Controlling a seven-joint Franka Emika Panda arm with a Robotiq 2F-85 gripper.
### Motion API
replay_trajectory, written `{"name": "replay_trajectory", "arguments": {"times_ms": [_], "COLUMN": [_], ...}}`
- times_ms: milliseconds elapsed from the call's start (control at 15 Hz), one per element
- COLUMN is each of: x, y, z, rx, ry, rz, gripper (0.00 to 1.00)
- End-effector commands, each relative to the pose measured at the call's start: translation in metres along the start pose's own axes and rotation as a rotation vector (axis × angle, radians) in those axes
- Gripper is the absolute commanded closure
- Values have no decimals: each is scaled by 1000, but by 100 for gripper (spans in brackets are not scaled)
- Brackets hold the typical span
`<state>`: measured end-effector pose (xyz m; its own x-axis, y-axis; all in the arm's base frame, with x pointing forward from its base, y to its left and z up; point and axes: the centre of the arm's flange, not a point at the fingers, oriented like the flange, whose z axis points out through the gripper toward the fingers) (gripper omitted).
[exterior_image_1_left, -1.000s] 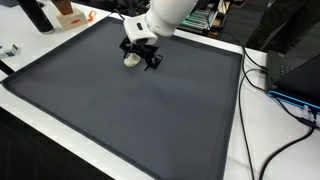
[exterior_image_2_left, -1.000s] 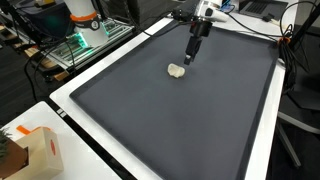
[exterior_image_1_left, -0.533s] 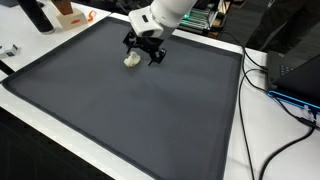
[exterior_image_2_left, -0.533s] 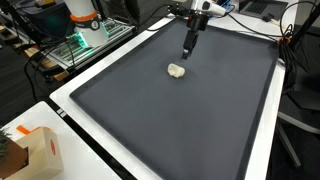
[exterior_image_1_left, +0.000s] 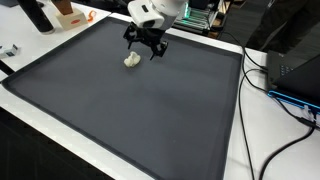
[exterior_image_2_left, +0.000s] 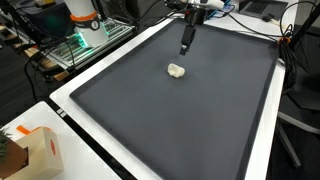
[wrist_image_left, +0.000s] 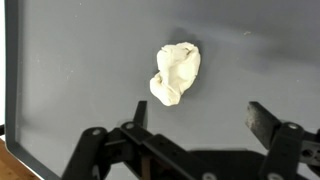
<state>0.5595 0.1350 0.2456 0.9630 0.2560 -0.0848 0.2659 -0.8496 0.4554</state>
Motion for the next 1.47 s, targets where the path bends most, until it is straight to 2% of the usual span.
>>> {"name": "replay_trajectory", "arguments": {"times_ms": [0, 667, 933, 1400], "x": [-17, -21, -23, -25], "y": [12, 59, 89, 132], "z": [-11, -37, -45, -54], "rx": [58, 234, 332, 455], "ry": [-13, -12, -27, -78], "rz": [-9, 104, 295, 629], "gripper": [0, 0, 0, 0]}}
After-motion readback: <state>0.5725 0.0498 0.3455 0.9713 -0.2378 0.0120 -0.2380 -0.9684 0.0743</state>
